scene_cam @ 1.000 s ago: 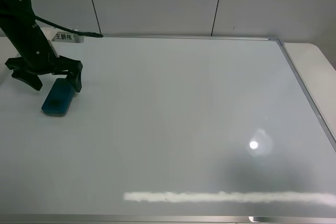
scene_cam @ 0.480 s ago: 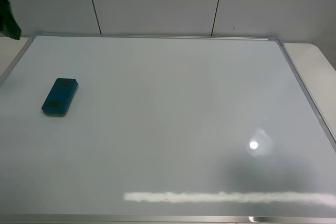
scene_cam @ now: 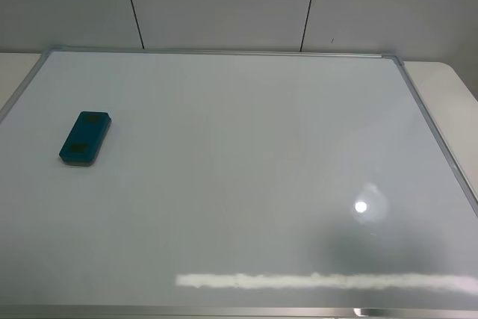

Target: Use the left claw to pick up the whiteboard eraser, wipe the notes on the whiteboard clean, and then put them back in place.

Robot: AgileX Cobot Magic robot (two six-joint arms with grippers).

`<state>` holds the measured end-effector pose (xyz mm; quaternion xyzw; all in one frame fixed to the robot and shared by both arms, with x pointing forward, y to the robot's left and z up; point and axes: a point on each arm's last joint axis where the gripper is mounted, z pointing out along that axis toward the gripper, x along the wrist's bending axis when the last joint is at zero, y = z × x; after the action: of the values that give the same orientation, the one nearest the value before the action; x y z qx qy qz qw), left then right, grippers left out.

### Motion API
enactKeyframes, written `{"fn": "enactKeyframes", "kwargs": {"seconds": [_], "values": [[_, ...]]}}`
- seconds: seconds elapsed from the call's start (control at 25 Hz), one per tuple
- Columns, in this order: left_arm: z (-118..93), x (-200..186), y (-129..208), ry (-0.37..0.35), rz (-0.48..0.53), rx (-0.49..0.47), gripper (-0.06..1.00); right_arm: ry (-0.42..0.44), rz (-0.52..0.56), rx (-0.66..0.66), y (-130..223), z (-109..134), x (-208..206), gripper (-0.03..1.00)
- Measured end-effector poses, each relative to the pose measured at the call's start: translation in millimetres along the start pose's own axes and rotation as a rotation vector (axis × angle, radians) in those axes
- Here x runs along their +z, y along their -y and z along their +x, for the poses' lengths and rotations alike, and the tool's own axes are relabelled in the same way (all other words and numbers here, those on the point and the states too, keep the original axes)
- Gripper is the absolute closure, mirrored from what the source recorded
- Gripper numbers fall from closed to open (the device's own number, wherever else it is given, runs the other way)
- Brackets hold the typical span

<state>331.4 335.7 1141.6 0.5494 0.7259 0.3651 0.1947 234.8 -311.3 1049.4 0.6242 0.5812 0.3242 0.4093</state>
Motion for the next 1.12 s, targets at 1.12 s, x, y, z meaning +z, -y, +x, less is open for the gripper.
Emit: {"fn": "enactKeyframes", "kwargs": {"seconds": [1.12], "values": [[-7.1, -42.4, 124.8, 0.294, -0.360, 0.031, -0.05, 0.000, 0.000, 0.000, 0.0, 0.0, 0.0, -0.02]]}}
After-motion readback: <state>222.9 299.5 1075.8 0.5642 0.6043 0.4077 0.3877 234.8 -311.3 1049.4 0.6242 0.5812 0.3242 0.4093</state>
